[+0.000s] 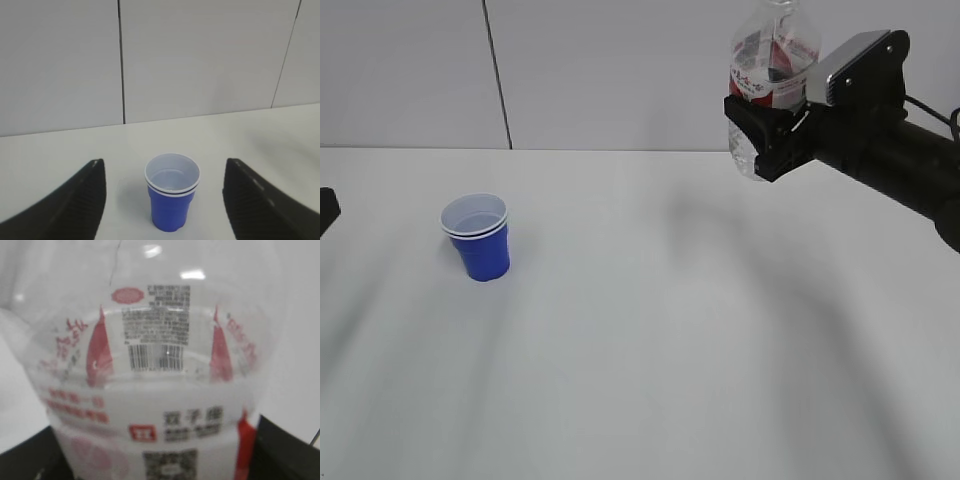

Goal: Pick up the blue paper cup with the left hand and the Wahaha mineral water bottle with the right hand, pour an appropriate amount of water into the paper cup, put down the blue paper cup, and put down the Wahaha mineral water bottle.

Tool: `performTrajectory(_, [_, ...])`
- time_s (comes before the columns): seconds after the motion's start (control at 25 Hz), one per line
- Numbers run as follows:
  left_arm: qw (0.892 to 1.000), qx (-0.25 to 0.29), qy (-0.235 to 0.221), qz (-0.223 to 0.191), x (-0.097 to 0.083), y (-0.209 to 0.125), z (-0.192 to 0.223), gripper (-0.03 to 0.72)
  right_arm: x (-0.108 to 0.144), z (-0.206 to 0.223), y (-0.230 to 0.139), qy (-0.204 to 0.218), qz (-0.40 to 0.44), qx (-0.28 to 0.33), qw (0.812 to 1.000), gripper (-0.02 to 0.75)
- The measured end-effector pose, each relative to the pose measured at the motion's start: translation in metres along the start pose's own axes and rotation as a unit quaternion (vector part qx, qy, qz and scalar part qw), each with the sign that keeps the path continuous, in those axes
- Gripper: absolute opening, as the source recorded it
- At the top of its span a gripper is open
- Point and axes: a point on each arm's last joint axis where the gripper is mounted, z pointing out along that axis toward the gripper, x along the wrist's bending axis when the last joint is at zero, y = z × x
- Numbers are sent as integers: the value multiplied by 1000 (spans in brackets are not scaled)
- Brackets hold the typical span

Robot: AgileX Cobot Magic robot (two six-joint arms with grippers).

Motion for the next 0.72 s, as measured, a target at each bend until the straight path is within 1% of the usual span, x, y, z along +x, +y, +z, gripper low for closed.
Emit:
performTrajectory(0.2, [999,18,22,-23,0,13,-17,552,0,0,0,-2,1,0,1000,484])
performTrajectory(0.28, [999,28,34,-25,1,23,-23,552,-1,0,0,-3,2,0,1000,484])
performTrajectory(0.44, [995,69,68,-23,2,45,-40,552,-1,0,0,-5,17,0,1000,484])
performTrajectory(0.56, [992,88,94,6,3,65,-57,552,-1,0,0,-5,30,0,1000,484])
performTrajectory(0.64, [988,102,114,26,5,71,-69,552,-1,0,0,-5,35,0,999,484])
performTrajectory(0.72, [985,105,129,34,6,77,-80,552,-1,0,0,-6,38,-1,999,484])
